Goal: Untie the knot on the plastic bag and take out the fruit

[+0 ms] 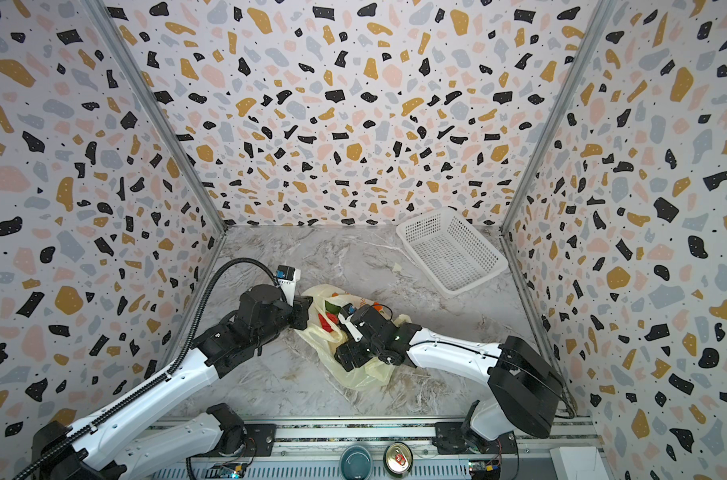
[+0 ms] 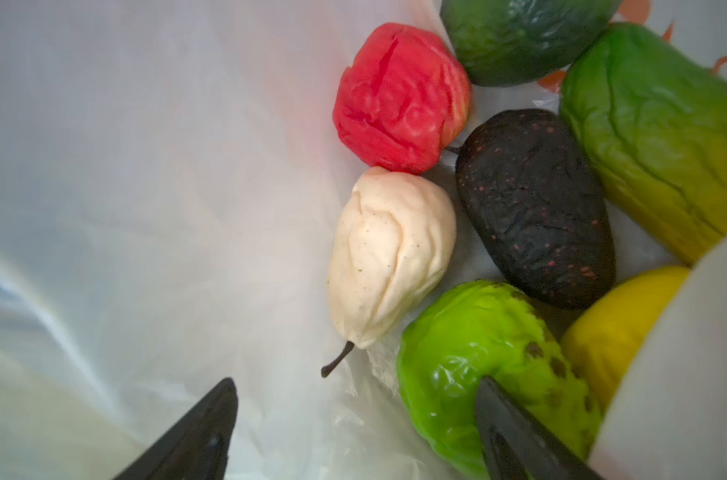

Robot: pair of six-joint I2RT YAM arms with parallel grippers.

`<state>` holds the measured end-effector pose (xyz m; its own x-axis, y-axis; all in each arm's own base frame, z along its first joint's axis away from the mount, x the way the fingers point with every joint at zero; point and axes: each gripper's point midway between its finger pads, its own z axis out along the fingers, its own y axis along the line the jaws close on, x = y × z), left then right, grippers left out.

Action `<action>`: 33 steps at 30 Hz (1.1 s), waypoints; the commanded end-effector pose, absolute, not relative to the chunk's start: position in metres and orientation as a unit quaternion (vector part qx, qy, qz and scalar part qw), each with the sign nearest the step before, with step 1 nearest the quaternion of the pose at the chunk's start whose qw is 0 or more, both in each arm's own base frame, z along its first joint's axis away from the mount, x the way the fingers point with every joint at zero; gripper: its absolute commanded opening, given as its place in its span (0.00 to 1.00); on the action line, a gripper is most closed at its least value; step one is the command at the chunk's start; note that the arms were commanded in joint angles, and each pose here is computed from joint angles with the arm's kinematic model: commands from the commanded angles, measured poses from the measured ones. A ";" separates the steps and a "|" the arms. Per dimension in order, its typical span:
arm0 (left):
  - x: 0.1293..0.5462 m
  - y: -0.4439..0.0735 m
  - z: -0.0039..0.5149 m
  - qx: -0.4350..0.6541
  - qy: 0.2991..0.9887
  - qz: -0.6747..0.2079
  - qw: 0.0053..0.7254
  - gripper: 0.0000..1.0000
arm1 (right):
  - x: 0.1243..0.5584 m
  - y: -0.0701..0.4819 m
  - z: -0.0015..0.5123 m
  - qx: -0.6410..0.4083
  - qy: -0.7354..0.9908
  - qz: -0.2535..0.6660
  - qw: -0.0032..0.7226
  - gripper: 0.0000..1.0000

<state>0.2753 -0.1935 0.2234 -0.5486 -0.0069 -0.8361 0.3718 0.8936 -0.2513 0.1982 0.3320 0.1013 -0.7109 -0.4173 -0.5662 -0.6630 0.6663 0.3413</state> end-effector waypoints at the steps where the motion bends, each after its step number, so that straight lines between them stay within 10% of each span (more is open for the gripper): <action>1: 0.267 -0.198 0.240 0.130 0.837 -0.200 0.493 0.00 | 0.203 0.304 0.095 -0.272 0.907 0.258 0.191 0.92; 16: 0.227 -0.215 0.251 0.118 0.798 -0.228 0.545 0.00 | 0.271 0.302 0.183 -0.219 0.896 0.253 0.293 0.96; 33: 0.217 -0.214 0.260 0.100 0.779 -0.250 0.567 0.00 | 0.162 0.298 0.138 -0.285 0.918 0.240 0.135 0.90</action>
